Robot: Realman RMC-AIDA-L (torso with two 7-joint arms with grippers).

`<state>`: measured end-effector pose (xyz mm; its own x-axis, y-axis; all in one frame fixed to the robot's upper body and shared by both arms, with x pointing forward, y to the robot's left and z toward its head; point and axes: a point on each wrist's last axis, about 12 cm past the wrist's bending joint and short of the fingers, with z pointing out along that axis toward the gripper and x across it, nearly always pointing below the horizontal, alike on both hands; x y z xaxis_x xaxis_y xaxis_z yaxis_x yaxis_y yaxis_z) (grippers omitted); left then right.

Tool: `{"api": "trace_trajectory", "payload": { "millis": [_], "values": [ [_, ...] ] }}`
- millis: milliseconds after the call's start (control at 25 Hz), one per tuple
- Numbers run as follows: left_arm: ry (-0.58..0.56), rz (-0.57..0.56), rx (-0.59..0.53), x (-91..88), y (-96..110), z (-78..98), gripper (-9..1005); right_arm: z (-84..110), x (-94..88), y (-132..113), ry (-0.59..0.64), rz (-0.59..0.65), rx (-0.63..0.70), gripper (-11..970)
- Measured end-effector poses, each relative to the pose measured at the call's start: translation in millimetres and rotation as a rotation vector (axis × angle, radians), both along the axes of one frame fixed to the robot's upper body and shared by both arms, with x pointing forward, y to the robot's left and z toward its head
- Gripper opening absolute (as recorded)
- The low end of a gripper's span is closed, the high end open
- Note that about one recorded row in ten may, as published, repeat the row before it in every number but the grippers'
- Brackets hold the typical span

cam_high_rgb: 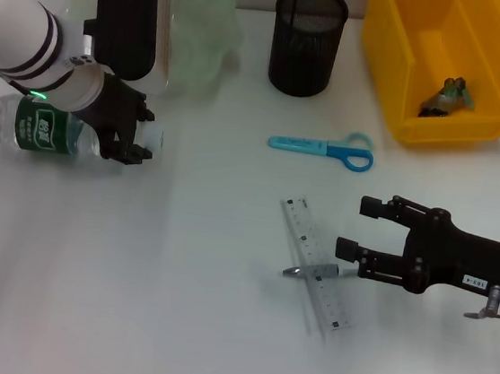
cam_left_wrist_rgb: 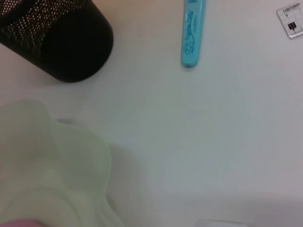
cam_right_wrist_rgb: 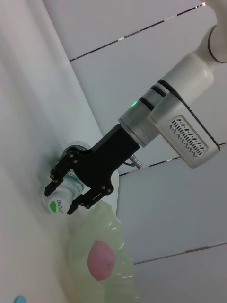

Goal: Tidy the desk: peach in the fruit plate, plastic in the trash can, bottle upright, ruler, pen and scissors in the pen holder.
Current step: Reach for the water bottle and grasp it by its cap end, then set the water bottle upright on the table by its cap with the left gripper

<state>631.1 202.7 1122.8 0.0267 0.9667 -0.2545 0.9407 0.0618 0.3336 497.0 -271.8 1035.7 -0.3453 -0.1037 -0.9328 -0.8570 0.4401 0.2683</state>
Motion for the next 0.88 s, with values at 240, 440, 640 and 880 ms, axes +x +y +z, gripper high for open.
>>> {"api": "trace_trajectory", "payload": {
  "millis": [240,440,640,880],
  "values": [
    [-0.003,-0.009,0.009,-0.5,-1.3,-1.1,476,-0.2,-0.3,-0.4,0.002,-0.003,0.001,818],
    [-0.008,-0.017,0.016,-0.8,-2.4,-1.6,454,0.0,-0.1,-0.9,0.002,-0.008,0.003,818],
    [-0.009,-0.016,-0.016,-2.9,-2.3,4.7,453,0.0,-0.1,-1.5,0.002,-0.013,0.005,818],
    [-0.015,-0.025,-0.068,-9.8,-0.5,20.0,451,0.0,-0.3,-1.6,0.002,-0.014,0.006,818]
  ]
}}
